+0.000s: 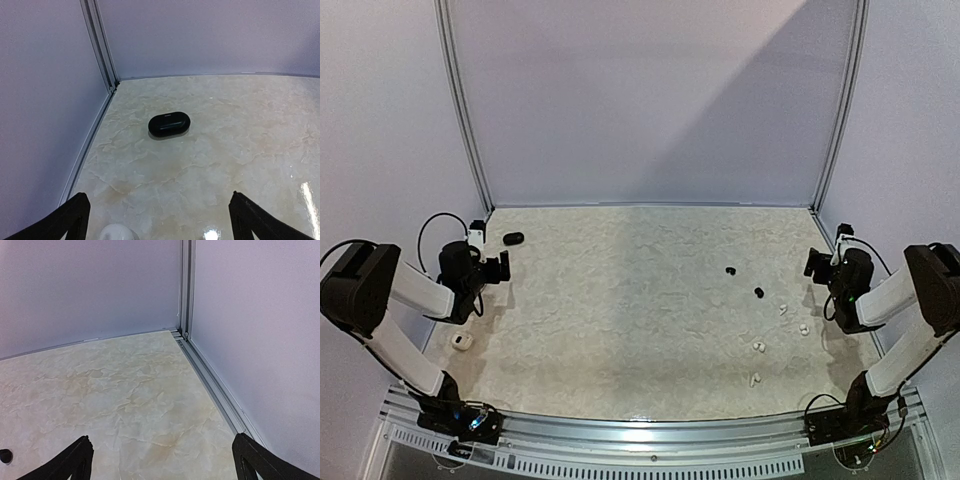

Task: Insert the wireless bluetooth earbuds into the charging case

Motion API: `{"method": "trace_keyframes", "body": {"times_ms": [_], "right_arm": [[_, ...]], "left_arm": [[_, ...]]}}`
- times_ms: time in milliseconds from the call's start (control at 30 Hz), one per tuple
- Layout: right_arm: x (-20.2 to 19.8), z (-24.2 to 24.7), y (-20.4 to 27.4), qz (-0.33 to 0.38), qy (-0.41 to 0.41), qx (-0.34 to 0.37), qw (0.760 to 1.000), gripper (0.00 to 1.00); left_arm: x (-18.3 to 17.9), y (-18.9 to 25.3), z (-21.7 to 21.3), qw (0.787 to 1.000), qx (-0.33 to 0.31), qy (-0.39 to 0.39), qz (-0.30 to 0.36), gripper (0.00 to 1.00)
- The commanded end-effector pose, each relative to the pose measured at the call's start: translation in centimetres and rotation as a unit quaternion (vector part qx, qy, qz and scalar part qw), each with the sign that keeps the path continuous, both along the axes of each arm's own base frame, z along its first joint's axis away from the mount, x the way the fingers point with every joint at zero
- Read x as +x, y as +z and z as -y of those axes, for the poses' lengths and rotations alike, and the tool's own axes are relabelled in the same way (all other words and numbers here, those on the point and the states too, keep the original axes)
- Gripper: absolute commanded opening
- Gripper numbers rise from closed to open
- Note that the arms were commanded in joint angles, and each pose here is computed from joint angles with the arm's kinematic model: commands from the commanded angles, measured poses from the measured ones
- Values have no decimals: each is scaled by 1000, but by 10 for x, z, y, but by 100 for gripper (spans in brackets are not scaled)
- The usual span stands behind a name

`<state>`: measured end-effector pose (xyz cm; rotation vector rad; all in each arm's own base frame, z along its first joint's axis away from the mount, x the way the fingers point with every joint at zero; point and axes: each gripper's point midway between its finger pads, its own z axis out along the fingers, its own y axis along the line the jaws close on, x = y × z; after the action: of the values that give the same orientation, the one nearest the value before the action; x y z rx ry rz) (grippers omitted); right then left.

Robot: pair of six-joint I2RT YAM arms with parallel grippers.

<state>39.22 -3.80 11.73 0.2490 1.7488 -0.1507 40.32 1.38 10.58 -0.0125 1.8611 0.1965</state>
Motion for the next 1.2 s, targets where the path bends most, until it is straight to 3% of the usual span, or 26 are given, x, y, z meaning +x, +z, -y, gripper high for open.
{"method": "trace_keyframes", "body": {"times_ms": [0, 133, 267, 367, 433, 467, 567, 700, 867, 1033, 1167], "right_arm": [[6, 2, 16, -21, -8, -1, 1000, 99], [19, -10, 64, -7, 26, 14, 1000, 99], [25, -38, 112, 49, 101, 67, 991, 99], [28, -91, 150, 71, 250, 114, 959, 99], [32, -110, 168, 64, 300, 155, 939, 99], [37, -116, 167, 47, 311, 181, 932, 99], [49, -138, 158, -6, 317, 209, 925, 99], [58, -169, 141, -97, 295, 157, 937, 98], [66, -189, 114, -174, 250, 126, 944, 98], [61, -232, 97, -190, 280, 134, 931, 98], [58, -257, 87, -200, 303, 131, 923, 98]], "left_arm": [[4, 10, 4, 1000, 2, -9, 16, 99], [4, 11, 6, 1000, 3, -13, 17, 99], [0, 45, 9, 999, 2, -24, 24, 99], [4, 95, 6, 1000, 14, -17, 6, 99], [3, 114, -9, 998, 39, 20, -52, 99], [-6, 105, -18, 990, 60, 39, -125, 99], [-17, 116, -40, 962, 121, 76, -233, 99], [-42, 82, -49, 907, 160, 43, -387, 99], [-55, 46, -69, 833, 174, 28, -525, 99], [-56, 34, -73, 803, 162, -25, -573, 99], [-49, 15, -77, 800, 140, -36, -582, 99]]}}
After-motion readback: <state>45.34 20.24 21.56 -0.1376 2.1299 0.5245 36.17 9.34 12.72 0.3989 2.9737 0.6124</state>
